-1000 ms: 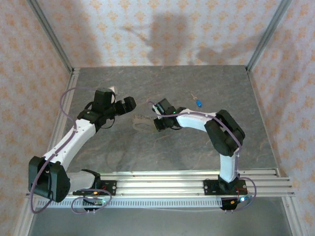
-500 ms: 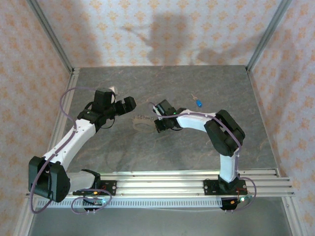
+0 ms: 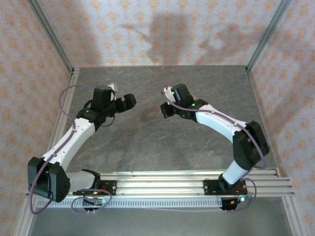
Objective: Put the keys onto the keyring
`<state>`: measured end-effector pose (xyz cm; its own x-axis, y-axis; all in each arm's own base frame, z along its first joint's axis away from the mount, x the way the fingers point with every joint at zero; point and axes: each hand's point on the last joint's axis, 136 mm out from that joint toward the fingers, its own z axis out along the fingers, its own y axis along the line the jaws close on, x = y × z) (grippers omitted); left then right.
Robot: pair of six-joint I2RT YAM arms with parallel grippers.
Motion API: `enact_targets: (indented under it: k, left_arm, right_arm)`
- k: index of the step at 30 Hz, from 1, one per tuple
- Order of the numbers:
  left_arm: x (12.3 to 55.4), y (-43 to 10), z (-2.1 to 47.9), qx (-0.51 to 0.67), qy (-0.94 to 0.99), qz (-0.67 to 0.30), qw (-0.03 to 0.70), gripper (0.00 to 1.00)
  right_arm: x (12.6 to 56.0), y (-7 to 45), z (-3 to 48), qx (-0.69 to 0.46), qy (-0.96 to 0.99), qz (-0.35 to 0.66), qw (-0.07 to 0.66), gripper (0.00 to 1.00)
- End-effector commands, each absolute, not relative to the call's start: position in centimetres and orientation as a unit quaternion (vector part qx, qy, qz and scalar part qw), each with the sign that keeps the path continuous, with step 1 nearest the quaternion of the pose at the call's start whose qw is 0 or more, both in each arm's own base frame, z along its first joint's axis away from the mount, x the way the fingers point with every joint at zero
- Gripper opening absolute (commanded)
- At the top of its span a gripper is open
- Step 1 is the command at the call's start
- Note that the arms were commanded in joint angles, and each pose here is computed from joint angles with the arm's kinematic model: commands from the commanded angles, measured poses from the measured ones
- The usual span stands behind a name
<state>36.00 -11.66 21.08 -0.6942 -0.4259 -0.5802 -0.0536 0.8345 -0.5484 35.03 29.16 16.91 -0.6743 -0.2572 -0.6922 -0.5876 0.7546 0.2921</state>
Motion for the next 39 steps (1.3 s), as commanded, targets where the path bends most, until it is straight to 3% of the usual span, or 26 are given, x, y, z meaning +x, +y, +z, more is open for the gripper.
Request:
enact_targets:
  k: [1,7,12,20,29,39]
  left_arm:
    - [36.7,-13.1,24.6,-0.091,0.865,-0.286,0.401,0.95]
    - [36.9,-15.3,27.6,-0.043,0.844,-0.327,0.423,0.91]
    - [37.5,-15.9,28.0,-0.036,0.846,-0.324,0.422,0.90]
    - [38.2,-15.8,25.8,-0.052,0.859,-0.312,0.403,0.90]
    - [37.7,-15.2,25.1,-0.062,0.862,-0.299,0.403,0.91]
    - [36.6,-14.9,24.8,-0.069,0.861,-0.301,0.403,0.91]
  right_arm:
    - [34.5,29.5,22.2,-0.267,0.835,0.318,0.361,0.00]
    - [34.0,28.0,27.7,-0.256,0.790,0.403,0.384,0.00]
    - [34.3,27.2,28.2,-0.235,0.790,0.416,0.385,0.00]
    - [34.2,28.3,22.2,-0.215,0.817,0.418,0.333,0.00]
    - [31.0,31.0,11.5,-0.255,0.866,0.351,0.249,0.00]
    - [28.5,28.3,4.7,-0.222,0.908,0.289,0.205,0.00]
